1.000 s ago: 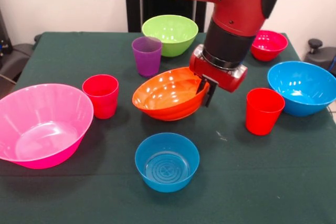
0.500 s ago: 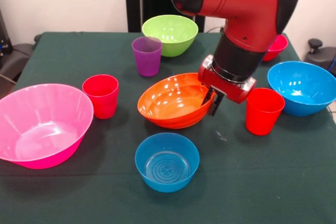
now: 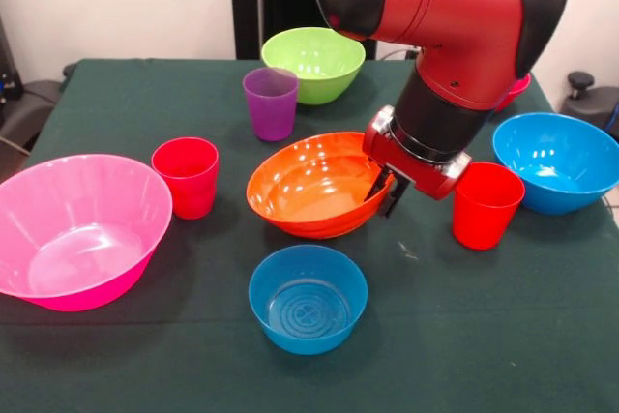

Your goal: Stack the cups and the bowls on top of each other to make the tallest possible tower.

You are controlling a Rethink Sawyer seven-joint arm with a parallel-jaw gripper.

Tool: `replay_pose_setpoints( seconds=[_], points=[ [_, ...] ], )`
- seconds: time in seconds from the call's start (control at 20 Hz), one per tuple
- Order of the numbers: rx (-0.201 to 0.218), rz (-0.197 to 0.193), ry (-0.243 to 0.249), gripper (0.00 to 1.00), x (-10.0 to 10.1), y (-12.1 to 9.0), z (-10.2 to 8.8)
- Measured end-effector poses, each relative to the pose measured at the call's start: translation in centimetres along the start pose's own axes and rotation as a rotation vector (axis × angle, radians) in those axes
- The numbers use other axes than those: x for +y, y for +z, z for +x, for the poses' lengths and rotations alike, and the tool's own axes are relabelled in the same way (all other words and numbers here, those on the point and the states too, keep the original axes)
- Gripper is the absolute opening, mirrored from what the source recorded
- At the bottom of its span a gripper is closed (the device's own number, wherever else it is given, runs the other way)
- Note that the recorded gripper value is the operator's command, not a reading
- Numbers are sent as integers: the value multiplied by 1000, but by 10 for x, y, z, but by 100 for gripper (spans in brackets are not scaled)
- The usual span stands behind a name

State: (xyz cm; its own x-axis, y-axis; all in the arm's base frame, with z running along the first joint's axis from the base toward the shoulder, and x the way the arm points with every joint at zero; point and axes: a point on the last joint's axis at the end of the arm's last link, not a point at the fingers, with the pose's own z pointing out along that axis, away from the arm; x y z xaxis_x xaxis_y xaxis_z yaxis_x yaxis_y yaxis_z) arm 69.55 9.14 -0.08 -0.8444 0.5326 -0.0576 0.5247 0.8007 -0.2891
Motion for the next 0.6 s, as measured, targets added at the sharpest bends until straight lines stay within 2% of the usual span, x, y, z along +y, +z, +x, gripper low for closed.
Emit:
replay_pose_setpoints(
  seconds=[0.6],
  points=[
    [19,61,46,0,1,-41,-42]
  ],
)
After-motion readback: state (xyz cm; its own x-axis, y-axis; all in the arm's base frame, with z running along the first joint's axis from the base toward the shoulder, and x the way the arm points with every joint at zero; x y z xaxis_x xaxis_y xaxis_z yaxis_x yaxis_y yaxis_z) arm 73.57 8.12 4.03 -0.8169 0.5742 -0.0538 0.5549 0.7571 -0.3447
